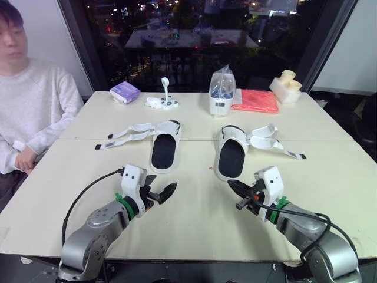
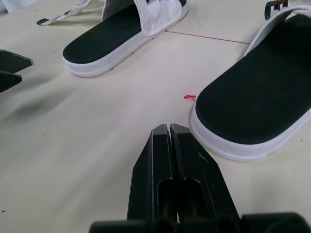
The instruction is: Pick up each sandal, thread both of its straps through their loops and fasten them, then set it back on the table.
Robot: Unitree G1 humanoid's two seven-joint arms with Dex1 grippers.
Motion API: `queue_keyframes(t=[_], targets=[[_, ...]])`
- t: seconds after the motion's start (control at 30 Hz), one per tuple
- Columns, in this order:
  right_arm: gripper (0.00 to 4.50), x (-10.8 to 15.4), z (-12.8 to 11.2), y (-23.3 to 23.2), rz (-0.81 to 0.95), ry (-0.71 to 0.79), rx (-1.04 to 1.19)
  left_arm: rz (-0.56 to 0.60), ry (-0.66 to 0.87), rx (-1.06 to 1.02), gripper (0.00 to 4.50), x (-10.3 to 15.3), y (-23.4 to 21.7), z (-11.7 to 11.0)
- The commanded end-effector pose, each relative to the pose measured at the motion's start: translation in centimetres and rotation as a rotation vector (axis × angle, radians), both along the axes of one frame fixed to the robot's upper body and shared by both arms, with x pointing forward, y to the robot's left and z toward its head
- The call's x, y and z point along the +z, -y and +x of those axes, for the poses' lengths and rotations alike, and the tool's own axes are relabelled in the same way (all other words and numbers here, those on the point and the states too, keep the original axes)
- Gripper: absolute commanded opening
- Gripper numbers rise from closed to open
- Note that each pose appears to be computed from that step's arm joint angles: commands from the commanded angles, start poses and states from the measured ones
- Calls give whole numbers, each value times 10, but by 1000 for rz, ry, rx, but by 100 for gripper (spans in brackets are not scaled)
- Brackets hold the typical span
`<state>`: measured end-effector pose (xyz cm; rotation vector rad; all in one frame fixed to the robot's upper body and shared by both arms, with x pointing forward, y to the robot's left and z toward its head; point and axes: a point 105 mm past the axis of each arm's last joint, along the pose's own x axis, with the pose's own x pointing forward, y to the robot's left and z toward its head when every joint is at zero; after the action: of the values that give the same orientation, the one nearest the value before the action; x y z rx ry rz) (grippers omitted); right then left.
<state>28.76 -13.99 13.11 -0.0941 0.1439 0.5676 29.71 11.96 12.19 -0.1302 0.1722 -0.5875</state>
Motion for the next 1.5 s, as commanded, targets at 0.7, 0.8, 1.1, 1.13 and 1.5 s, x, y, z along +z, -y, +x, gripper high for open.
queue_keyframes(t=[0.7,0.8,1.1,1.13,1.5], targets=[[445,54,171,36,-827,396,-210,-2,107,22,450,21,6,10],[445,58,187,28,-928,436,-218,2,112,30,450,22,5,10],[326,55,198,0,-1031,477,-189,17,124,76,450,23,0,9],[276,54,198,-1,-1032,478,-187,17,125,80,450,23,-1,9],[4,75,192,-10,-1130,669,-62,17,136,100,450,25,-4,13]])
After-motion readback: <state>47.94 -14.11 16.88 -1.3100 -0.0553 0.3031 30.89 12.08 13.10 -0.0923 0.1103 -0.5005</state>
